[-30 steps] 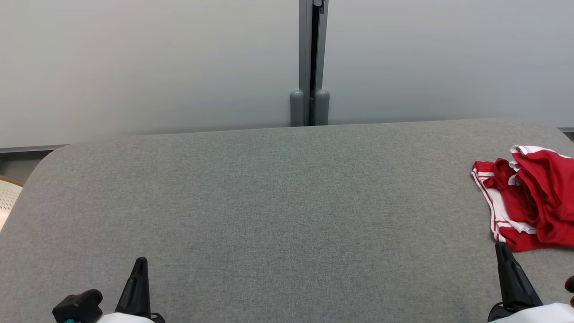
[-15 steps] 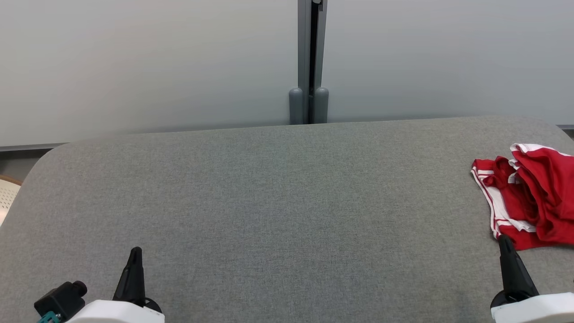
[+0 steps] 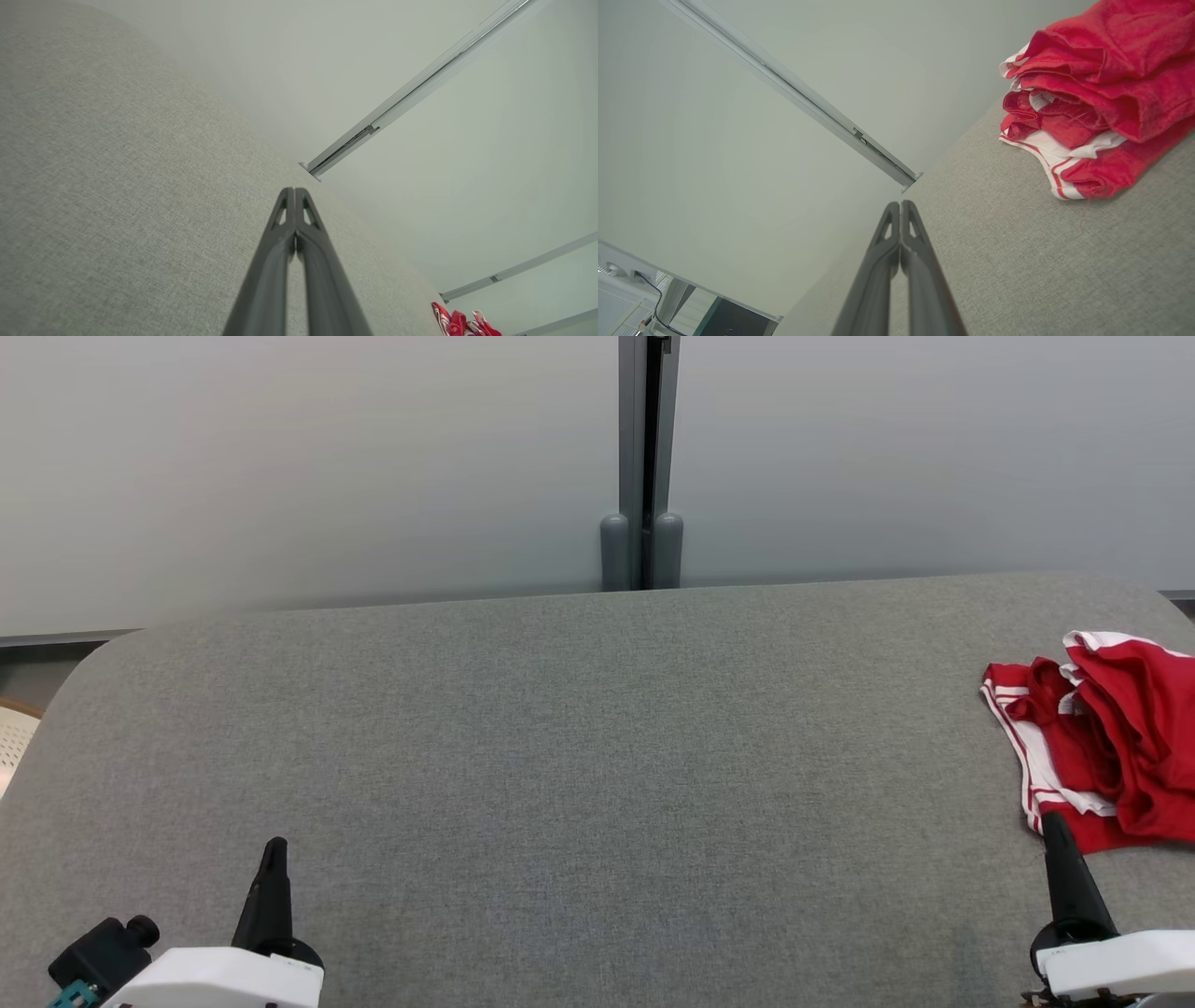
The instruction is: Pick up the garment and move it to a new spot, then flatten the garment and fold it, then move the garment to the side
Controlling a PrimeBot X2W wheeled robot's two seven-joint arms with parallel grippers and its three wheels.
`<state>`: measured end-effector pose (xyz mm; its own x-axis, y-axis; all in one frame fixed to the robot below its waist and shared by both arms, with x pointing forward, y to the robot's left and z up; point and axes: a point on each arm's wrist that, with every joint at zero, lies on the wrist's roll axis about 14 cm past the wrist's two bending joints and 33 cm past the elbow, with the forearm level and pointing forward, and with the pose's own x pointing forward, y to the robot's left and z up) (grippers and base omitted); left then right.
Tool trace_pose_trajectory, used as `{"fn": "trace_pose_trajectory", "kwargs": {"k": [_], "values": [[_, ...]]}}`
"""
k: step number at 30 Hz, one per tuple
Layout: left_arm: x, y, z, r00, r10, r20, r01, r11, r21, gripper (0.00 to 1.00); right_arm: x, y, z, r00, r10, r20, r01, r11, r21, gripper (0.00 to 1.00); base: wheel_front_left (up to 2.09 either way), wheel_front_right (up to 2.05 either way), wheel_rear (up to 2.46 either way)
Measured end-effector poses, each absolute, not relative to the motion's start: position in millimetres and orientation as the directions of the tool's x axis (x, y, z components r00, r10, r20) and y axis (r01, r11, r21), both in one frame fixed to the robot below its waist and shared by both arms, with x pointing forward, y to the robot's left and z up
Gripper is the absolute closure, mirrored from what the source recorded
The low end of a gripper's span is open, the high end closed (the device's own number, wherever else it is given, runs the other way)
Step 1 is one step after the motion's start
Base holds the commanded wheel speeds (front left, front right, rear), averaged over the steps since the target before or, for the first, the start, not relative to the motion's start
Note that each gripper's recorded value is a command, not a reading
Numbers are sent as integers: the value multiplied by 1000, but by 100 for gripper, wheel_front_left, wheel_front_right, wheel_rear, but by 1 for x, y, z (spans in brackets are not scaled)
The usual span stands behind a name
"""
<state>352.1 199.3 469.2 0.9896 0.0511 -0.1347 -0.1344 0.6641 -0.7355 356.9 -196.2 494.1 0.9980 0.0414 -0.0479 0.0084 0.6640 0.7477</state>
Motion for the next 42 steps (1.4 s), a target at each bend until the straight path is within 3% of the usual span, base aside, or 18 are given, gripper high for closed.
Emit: {"fn": "trace_pose_trajectory", "kwargs": {"k": [42], "values": [[372, 199, 486, 996, 15, -91, -91, 282, -955, 100, 375, -199, 499, 999, 14, -37, 31, 286, 958, 100, 0, 0, 0]]}}
